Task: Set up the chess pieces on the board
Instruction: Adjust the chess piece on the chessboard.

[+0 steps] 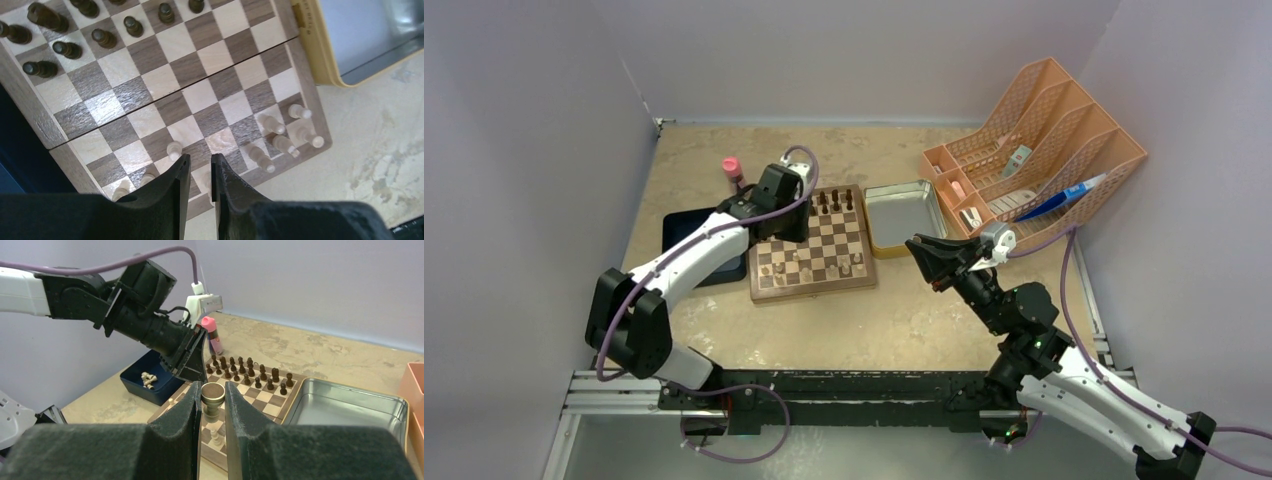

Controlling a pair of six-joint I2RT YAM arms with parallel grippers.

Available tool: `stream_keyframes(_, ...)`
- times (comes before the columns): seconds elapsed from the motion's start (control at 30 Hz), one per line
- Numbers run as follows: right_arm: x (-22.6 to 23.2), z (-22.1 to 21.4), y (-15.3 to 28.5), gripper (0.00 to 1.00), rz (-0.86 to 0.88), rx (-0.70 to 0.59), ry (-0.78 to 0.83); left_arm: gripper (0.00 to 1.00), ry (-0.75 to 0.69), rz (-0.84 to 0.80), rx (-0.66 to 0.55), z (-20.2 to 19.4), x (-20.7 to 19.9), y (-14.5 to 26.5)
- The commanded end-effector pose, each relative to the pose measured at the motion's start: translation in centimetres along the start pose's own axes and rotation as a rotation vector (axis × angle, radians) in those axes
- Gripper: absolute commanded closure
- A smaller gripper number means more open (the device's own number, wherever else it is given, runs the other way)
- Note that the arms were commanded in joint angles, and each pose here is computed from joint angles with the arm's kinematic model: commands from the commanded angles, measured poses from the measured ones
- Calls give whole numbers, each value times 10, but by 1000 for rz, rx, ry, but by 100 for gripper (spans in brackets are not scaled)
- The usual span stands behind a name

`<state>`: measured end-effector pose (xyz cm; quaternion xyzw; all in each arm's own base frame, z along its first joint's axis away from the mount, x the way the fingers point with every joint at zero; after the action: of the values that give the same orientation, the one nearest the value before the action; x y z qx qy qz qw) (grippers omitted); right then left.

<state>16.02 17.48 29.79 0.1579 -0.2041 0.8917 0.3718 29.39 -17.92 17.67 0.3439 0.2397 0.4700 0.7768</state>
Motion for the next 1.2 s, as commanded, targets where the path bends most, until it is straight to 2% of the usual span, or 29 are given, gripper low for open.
stream_keyframes(0.0,5,14,-2,88,8,-59,-21,78,51,92,-6,-4,13,-18)
stream_keyframes(0.4,5,14,-2,88,7,-59,-15,73,76,135,80,-29,28,-45)
stream_keyframes(0.57,5,13,-4,88,7,-56,-15,73,75,90,110,-37,22,-54)
stream_keyframes(0.67,5,12,-4,88,10,-50,-13,75,75,79,131,-40,21,-56)
stream_keyframes(0.83,5,12,-4,88,11,-55,-14,82,75,97,154,-43,23,-51)
stream_keyframes(1.17,7,10,-8,88,22,-50,-17,86,74,90,185,-46,21,-35)
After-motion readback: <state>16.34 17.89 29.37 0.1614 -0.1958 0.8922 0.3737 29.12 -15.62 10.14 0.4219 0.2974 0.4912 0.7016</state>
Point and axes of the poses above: each gripper's point midway between its finger pads, its own y axis back along the fingers, its own x axis along the line the jaws close on, z = x × y, the point moved 5 cm from there along y, back along the fingers, and after that the axes turned 13 degrees about -y, right-handed, at the moved point
